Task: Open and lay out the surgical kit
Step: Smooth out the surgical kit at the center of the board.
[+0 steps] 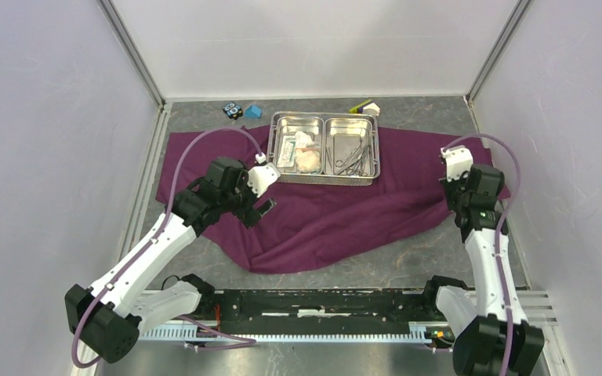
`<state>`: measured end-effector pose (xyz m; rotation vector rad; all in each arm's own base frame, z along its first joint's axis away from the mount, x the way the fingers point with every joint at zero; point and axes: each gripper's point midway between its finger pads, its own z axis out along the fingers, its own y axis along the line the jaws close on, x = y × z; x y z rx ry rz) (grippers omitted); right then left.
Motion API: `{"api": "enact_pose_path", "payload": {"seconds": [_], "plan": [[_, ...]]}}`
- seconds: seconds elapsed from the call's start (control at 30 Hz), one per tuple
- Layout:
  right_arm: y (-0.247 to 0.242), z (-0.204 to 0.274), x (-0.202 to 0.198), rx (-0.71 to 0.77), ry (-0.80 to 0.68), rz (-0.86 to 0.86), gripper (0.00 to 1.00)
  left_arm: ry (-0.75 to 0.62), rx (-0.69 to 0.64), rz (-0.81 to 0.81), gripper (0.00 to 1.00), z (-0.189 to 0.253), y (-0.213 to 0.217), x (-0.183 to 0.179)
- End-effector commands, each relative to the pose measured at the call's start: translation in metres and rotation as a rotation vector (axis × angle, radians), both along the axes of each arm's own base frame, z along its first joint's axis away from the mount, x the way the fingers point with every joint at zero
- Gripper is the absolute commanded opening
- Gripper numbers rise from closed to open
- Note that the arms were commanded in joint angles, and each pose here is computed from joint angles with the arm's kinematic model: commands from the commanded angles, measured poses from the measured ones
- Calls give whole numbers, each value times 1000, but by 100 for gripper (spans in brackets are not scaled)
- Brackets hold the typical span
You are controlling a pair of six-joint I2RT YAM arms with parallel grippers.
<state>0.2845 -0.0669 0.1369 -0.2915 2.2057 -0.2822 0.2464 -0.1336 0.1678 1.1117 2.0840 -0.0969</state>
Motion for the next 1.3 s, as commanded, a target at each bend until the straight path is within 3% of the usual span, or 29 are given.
{"api": "enact_pose_path", "payload": {"seconds": [0.0,0.13,0.3,0.53,0.67,0.77,1.03,1.27], "plan": [[-26,6,-36,-151,61,-77,0,-85,-9,-90,100,25,-8,6],[-48,29,-58,-262,56,-148,0,-70,83,-128,100,18,5,-2],[-57,38,-77,-337,94,-164,0,-17,317,-183,100,-4,43,-18],[-53,28,-97,-348,207,-121,0,97,649,-329,100,-30,113,-61],[-45,18,-97,-308,232,-78,0,181,755,-417,100,-46,141,-74],[-38,10,-91,-271,237,-45,0,211,757,-497,100,-59,148,-71],[-30,-4,-73,-223,259,26,0,215,599,-747,100,-95,113,-55],[-33,-13,-63,-238,277,60,0,236,584,-810,99,-115,105,-32]]}}
